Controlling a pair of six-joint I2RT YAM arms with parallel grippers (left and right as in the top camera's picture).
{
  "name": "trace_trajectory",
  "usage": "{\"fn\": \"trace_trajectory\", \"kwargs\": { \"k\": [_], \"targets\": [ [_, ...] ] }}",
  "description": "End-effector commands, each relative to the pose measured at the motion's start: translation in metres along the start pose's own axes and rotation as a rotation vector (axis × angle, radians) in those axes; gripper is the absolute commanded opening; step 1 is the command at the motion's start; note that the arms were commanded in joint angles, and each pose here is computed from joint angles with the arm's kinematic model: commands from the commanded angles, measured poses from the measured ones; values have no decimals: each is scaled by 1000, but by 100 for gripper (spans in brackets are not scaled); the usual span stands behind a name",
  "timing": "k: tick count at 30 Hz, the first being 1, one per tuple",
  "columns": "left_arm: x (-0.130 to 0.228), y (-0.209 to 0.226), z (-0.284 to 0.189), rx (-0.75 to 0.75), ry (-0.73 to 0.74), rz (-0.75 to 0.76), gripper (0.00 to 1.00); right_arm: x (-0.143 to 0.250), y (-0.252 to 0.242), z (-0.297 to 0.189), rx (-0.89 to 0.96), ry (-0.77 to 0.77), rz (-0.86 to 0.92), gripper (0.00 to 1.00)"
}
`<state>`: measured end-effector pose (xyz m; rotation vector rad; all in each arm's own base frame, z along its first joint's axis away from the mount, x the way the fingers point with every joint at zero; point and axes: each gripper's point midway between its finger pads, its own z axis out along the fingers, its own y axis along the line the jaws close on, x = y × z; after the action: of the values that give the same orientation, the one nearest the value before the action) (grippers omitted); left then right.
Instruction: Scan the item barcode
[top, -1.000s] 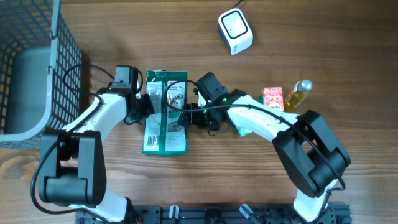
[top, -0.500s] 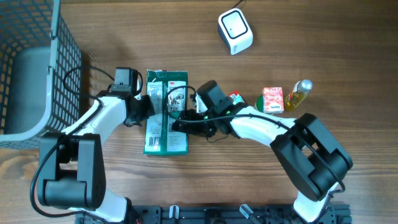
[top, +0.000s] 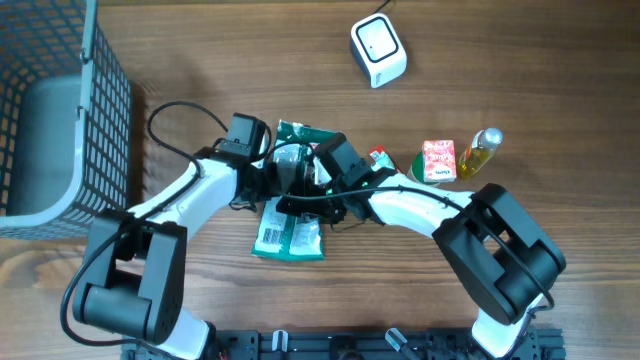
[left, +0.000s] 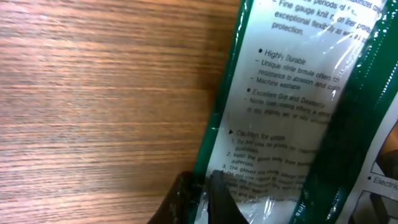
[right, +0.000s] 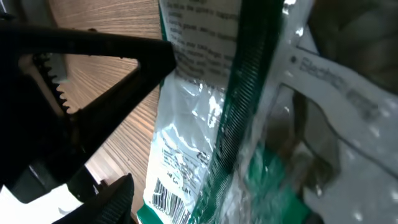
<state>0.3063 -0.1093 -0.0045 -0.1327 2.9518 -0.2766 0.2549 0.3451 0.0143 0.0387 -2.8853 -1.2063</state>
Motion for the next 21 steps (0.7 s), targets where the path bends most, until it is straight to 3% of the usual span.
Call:
{"fn": "trace_trajectory", "kwargs": {
  "k": [1,8,21],
  "targets": [
    [52,2,25,-13,170,0,4,12,-35,12,102,14,50,62],
    [49,2,26,-13,158,-3,6,11,-36,12,106,10,49,50],
    [53,3,25,-19,174,-19,4,7,-40,11,129,-15,43,44]
  ]
}}
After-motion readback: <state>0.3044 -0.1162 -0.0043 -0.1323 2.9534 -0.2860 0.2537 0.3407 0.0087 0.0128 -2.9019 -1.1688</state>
